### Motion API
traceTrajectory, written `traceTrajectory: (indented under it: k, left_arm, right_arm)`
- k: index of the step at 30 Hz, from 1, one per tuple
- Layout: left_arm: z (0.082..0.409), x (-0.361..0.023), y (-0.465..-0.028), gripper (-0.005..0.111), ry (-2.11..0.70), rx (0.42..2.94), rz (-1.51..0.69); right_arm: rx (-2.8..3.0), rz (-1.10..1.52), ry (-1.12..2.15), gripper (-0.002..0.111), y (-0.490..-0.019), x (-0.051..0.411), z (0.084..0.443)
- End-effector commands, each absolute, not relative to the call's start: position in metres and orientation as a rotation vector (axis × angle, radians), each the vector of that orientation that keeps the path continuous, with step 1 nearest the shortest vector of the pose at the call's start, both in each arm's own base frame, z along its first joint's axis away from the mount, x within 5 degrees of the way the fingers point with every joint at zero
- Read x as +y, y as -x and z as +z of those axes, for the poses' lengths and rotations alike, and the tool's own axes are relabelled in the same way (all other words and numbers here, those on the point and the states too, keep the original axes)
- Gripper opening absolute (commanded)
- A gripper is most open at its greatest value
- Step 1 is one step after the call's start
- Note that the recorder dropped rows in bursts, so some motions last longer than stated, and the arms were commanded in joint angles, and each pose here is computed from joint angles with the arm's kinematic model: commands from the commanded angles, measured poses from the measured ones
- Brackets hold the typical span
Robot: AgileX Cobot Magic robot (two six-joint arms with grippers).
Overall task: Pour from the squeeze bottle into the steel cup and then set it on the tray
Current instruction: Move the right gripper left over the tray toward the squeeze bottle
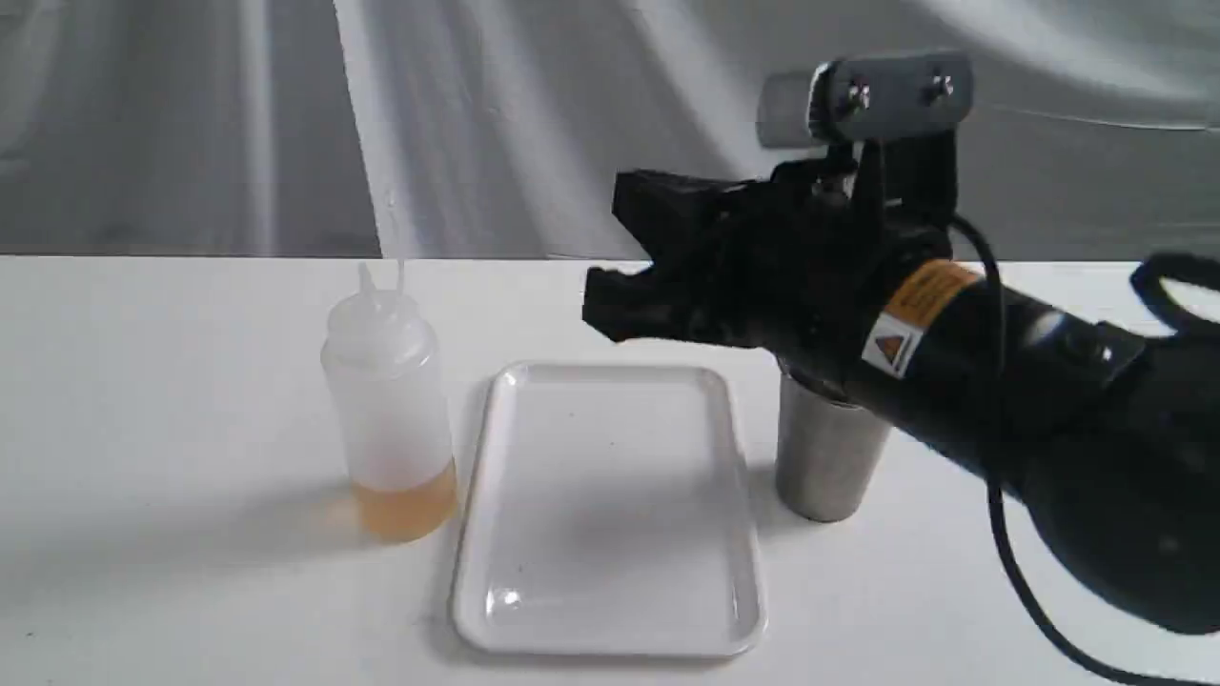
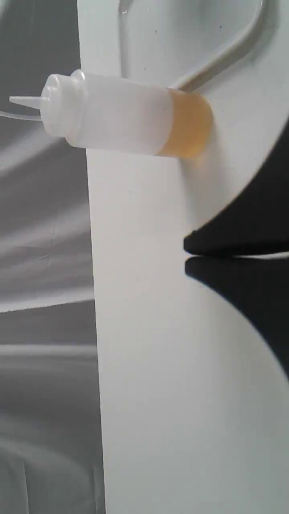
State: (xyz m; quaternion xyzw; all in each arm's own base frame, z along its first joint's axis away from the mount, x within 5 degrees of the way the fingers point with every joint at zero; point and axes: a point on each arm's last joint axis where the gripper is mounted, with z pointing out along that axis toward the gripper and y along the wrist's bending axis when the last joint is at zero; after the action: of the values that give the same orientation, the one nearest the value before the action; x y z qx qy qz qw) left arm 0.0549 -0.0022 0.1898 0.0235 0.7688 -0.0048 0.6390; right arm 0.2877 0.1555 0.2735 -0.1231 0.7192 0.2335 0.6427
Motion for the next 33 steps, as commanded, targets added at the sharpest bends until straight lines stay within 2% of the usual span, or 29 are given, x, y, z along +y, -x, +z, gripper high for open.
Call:
traceTrajectory:
  k: [1, 8, 9, 12, 15, 18, 19, 33]
  left_arm:
    - [0.189, -0.003, -0.055, 0.0, -0.054, 1.749, -0.018]
    - [0.189, -0.003, -0.055, 0.0, -0.056, 1.749, -0.016]
    - [0.189, -0.003, -0.055, 0.0, -0.056, 1.749, -0.016]
    - [0.189, -0.003, -0.055, 0.0, -0.056, 1.749, -0.016]
    - [0.189, -0.003, -0.055, 0.0, -0.054, 1.749, -0.018]
    - [0.189, -0.003, -0.055, 0.0, -0.054, 1.749, -0.018]
    - [0.189, -0.003, -0.055, 0.0, -0.054, 1.749, -0.018]
    - [0.189, -0.003, -0.055, 0.0, -0.056, 1.749, -0.016]
  right_arm:
    - [1.634, 0.516, 0.318, 0.0, -0.286, 0.156, 0.256]
    - [1.67, 0.462, 0.447, 0.002, -0.296, 0.171, 0.216]
    - [1.669, 0.468, 0.459, 0.004, -0.296, 0.174, 0.212]
    - [1.687, 0.479, 0.485, 0.018, -0.296, 0.183, 0.198]
    - [1.688, 0.49, 0.498, 0.052, -0.296, 0.189, 0.188]
    - [1.68, 0.497, 0.501, 0.096, -0.298, 0.192, 0.181]
    - [1.681, 0.496, 0.505, 0.105, -0.3, 0.193, 0.178]
    - [1.619, 0.527, 0.656, 0.105, -0.32, 0.219, 0.165]
